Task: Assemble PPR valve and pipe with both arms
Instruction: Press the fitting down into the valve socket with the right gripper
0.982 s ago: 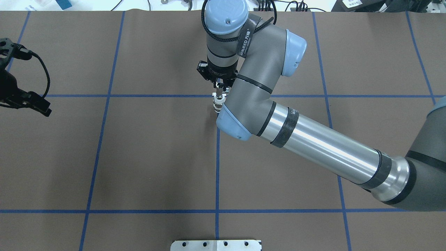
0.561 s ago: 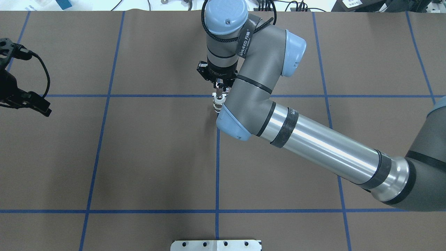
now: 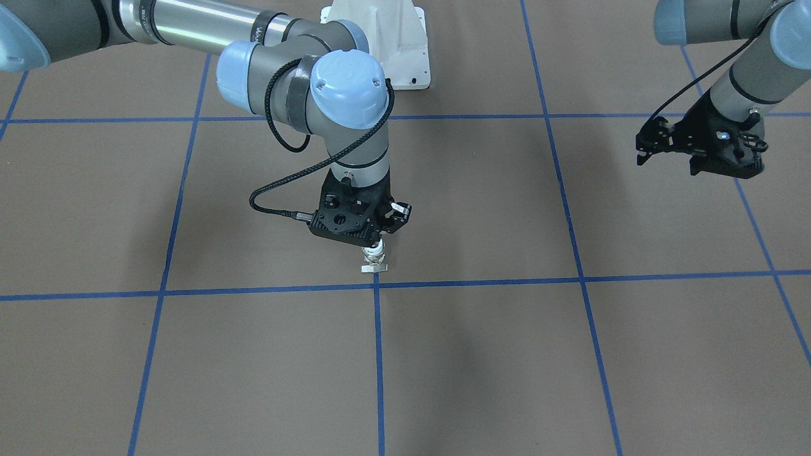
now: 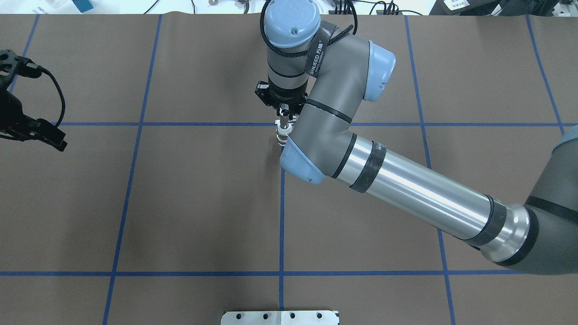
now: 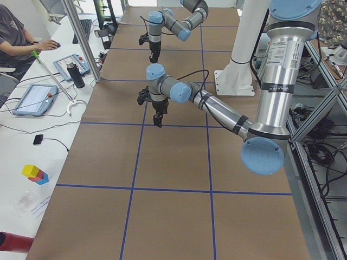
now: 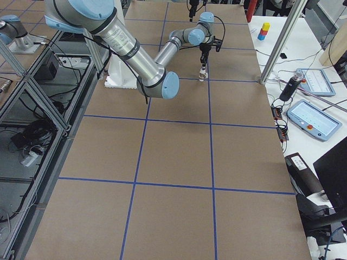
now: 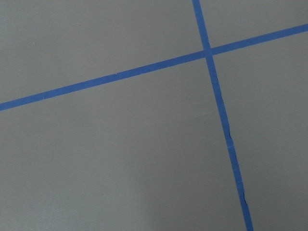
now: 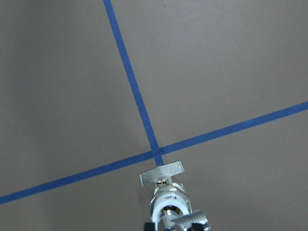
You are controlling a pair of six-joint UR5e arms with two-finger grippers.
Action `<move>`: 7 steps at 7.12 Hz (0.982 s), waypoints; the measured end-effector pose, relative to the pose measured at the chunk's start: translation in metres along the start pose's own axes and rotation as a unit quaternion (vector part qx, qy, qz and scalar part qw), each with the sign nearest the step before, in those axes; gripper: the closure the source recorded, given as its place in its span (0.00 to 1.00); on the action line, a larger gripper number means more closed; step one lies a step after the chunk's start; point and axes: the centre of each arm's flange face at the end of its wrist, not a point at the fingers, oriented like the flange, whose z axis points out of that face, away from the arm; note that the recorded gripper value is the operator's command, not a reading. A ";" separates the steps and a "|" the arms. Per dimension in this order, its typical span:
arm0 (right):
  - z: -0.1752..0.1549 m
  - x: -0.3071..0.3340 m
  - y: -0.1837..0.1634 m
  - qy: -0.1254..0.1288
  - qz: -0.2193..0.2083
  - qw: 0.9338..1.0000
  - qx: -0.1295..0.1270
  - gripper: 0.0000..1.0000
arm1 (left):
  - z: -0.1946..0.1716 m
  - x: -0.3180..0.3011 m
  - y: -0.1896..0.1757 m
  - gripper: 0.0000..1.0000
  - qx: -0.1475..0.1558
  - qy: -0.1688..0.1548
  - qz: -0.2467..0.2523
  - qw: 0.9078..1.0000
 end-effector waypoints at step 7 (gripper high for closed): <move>0.007 -0.002 -0.004 0.007 -0.001 1.000 0.004 1.00 | -0.002 0.001 0.000 0.00 0.001 0.001 0.001 1.000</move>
